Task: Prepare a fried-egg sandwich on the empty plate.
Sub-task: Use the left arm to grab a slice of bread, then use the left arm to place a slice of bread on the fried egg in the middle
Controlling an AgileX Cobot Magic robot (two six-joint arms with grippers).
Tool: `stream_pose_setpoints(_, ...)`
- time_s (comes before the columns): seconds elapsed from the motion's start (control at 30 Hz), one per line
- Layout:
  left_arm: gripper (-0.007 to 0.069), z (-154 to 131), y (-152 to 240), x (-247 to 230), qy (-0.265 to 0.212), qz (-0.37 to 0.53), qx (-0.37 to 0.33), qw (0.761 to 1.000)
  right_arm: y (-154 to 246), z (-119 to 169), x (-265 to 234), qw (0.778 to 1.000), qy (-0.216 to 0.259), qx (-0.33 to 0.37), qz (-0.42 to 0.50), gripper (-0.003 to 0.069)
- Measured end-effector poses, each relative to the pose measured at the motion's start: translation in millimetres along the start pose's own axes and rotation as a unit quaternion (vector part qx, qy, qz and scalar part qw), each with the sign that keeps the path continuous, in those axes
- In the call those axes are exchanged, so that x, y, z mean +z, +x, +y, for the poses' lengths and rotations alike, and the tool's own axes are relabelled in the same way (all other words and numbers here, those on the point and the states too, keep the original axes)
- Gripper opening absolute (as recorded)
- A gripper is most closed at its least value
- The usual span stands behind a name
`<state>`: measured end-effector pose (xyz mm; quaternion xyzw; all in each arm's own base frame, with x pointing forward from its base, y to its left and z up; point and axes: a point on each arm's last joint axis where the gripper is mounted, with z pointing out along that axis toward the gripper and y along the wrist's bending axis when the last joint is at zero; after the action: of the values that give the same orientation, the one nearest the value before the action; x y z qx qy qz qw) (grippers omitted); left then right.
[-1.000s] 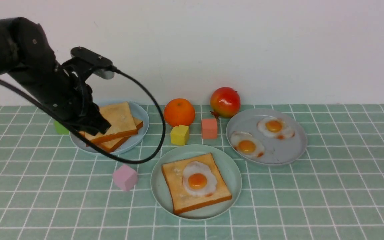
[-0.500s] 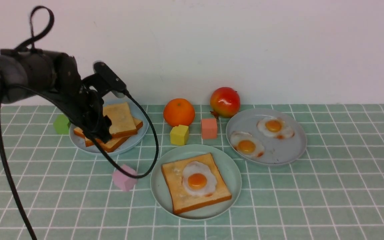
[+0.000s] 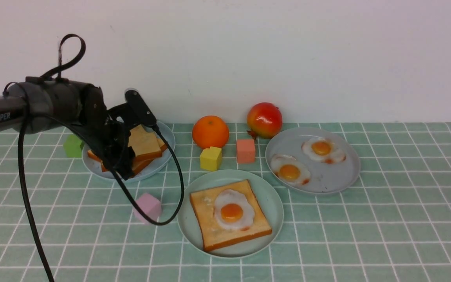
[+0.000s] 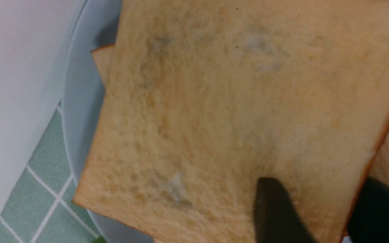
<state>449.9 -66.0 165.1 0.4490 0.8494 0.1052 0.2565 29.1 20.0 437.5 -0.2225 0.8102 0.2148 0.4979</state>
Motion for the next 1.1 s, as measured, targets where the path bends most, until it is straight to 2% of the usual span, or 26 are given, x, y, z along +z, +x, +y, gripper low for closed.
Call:
stream_pose_setpoints(0.1, 0.0154, 0, 0, 0, -0.001, 0.001, 0.004, 1.0, 0, 1, 0, 1.0, -0.004, 0.002, 0.001, 0.0001)
stream_pose_setpoints(0.2, 0.0096, -1, 0, 0, 0.001, 0.003, 0.008, 1.0, 0, 1, 0, 1.0, -0.005, 0.002, 0.001, 0.0001)
stream_pose_setpoints(0.4, 0.0088, -5, -9, -17, 0.005, 0.006, 0.021, 1.0, 0, 2, 0, 1.0, -0.012, 0.006, 0.002, 0.0002)
stream_pose_setpoints(0.57, 0.0078, -12, -32, -67, 0.0, -0.016, -0.022, 1.0, 2, 2, 0, 1.0, -0.012, 0.006, 0.008, 0.0004)
stream_pose_setpoints(0.67, 0.0078, -25, -49, -100, 0.005, -0.032, -0.024, 0.999, 4, 1, 0, 1.0, -0.007, 0.005, 0.02, 0.0005)
stream_pose_setpoints(0.73, 0.0076, -38, -58, -114, 0.012, -0.039, -0.016, 0.999, 5, 0, 0, 1.0, -0.001, 0.003, 0.028, 0.0005)
stream_pose_setpoints(0.87, 0.0069, -109, -81, -140, 0.06, -0.058, 0.023, 0.996, 10, -3, -1, 0.999, 0.017, -0.003, 0.05, 0.0009)
stream_pose_setpoints(0.9, 0.0069, -109, -81, -141, 0.059, -0.06, 0.022, 0.996, 10, -3, -1, 0.999, 0.017, -0.003, 0.051, 0.0009)
stream_pose_setpoints(0.93, 0.0069, -133, -84, -142, 0.072, -0.062, 0.042, 0.995, 11, -4, -2, 0.998, 0.019, -0.003, 0.055, 0.0011)
stream_pose_setpoints(1.03, 0.0069, -180, -89, -140, 0.09, -0.066, 0.086, 0.99, 12, -4, -3, 0.998, 0.022, -0.004, 0.063, 0.0011)
stream_pose_setpoints(1.1, 0.0069, -192, -91, -139, 0.09, -0.067, 0.101, 0.989, 13, -5, -3, 0.998, 0.023, -0.004, 0.064, 0.0013)
